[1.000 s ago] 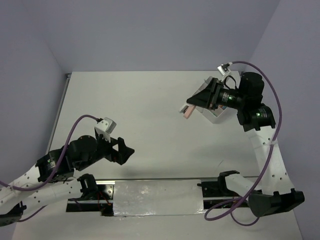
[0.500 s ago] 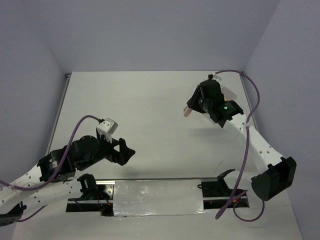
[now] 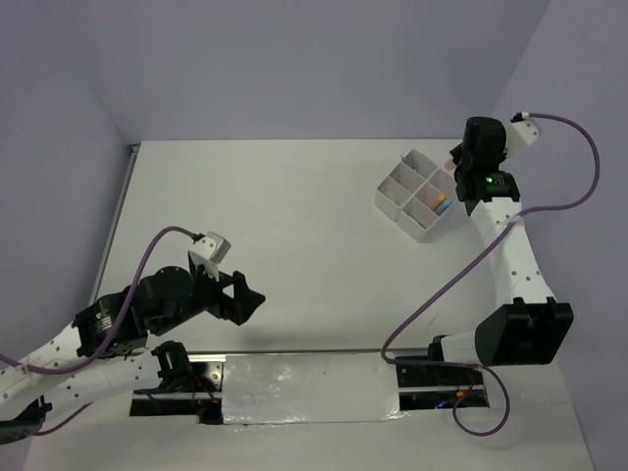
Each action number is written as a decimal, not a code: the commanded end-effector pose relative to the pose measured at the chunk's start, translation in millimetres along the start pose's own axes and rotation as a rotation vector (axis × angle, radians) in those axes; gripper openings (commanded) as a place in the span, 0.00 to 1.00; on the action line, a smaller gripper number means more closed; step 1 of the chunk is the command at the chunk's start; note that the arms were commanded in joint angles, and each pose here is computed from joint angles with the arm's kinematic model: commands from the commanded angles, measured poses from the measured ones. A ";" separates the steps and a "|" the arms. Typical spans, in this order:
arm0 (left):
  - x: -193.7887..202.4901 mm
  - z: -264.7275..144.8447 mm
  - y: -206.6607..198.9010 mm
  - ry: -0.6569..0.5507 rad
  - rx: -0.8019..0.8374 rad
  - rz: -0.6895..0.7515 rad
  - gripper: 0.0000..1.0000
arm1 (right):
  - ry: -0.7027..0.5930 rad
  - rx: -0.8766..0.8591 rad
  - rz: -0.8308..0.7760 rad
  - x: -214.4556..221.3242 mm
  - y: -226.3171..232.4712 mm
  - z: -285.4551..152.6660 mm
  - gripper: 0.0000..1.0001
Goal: Sort the stationery into containers
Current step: Place the stapler in the storage box, then reset both arms
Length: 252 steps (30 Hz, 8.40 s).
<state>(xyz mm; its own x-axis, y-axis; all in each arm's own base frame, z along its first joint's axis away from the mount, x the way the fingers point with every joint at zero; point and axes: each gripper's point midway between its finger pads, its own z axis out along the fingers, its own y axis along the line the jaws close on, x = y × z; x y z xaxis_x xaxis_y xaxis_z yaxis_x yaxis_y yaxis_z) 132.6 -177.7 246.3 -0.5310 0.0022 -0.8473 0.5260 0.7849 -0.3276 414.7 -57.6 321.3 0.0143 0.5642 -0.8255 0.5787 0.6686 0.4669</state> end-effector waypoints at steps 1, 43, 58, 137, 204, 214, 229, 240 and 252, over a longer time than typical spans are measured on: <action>-11.6 -5.1 -4.2 -0.054 0.030 -0.011 0.99 | -0.112 0.052 0.054 -45.2 -9.3 6.5 0.05; -13.6 -14.3 -1.6 -0.090 0.044 -0.029 0.99 | 0.042 0.262 -0.067 49.3 -75.7 77.7 0.00; -14.0 -16.5 -3.5 -0.097 0.062 -0.030 0.99 | 0.061 0.212 -0.053 57.3 -63.6 89.0 0.07; -16.5 -26.7 -14.0 -0.129 0.147 -0.027 0.99 | 0.127 0.014 -0.014 77.3 -36.4 65.4 0.52; -79.6 -36.6 185.0 -0.284 -0.897 -0.136 0.99 | 0.117 -0.534 -0.048 107.4 33.2 -187.5 1.00; -74.5 -27.4 184.2 -0.268 -0.857 -0.082 1.00 | 0.042 -0.571 0.068 106.7 27.8 -186.9 1.00; -73.1 -25.2 183.9 -0.263 -0.850 -0.083 0.99 | 0.108 -0.642 0.061 93.8 21.3 -167.2 1.00; -79.1 -60.6 191.5 -0.367 -0.964 -0.147 1.00 | 0.066 -0.616 0.083 66.8 -16.3 -190.7 1.00; -79.9 -105.0 179.5 -0.514 -0.937 -0.226 0.99 | 0.047 -0.632 0.102 18.0 -54.7 -242.7 1.00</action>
<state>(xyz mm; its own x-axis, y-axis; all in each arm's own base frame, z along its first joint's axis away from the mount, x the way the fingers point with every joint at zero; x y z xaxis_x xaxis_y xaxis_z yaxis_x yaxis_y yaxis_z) 210.6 16.0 285.0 -0.1658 -0.2376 -0.9571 -0.3348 0.9265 -0.1720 203.1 44.2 354.8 -0.0002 0.6573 -0.7537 -0.0371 0.7531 0.6568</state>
